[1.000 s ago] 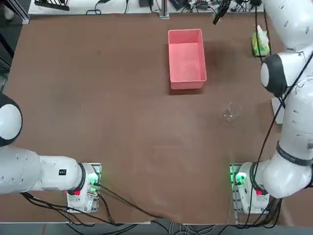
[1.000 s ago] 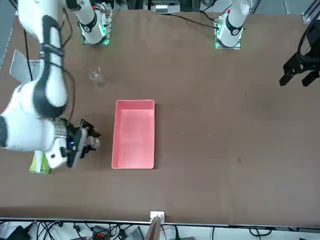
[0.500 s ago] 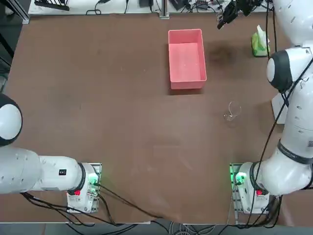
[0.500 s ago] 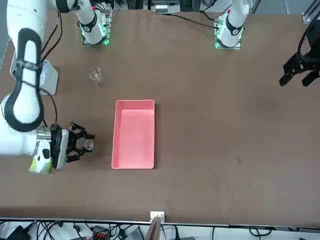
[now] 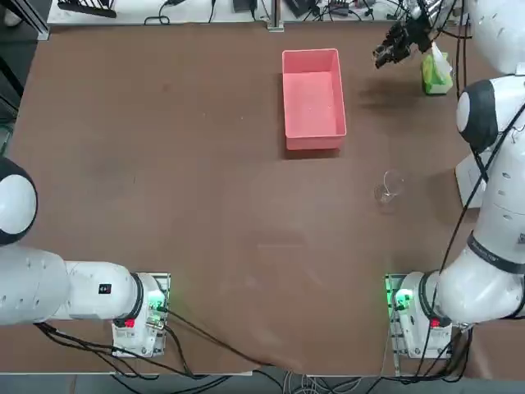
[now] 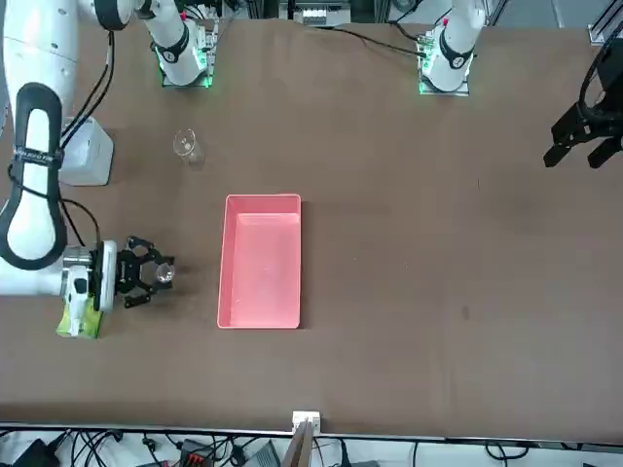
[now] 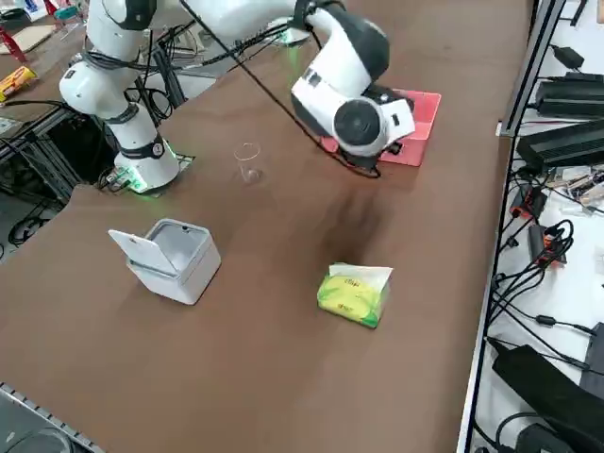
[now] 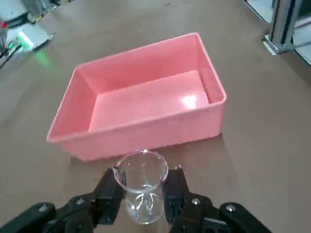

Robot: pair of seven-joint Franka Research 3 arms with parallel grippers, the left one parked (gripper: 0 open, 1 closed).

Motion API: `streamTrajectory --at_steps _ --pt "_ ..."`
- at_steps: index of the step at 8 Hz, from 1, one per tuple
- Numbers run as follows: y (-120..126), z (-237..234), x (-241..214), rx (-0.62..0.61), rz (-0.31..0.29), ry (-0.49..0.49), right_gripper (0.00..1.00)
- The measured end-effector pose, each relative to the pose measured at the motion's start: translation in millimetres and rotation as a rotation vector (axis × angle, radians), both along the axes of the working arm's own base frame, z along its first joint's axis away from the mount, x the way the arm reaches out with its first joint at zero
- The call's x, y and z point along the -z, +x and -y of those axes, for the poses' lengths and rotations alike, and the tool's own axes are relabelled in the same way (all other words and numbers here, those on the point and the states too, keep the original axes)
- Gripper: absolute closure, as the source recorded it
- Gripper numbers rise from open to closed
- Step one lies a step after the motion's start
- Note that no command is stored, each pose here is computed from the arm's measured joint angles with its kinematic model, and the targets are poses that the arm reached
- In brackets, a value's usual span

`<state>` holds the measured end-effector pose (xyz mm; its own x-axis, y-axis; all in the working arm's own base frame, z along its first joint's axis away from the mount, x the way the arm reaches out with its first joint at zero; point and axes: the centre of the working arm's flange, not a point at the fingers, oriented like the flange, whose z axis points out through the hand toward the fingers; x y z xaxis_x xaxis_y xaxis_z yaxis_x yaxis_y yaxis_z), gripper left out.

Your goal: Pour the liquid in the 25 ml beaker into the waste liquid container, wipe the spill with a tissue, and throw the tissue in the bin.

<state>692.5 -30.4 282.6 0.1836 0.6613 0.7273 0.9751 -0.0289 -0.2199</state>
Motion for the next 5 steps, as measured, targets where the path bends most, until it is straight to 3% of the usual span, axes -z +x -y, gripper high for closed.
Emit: streamTrajectory --at_steps 5 --pt "-47 83 67 -0.016 0.172 0.143 0.52"
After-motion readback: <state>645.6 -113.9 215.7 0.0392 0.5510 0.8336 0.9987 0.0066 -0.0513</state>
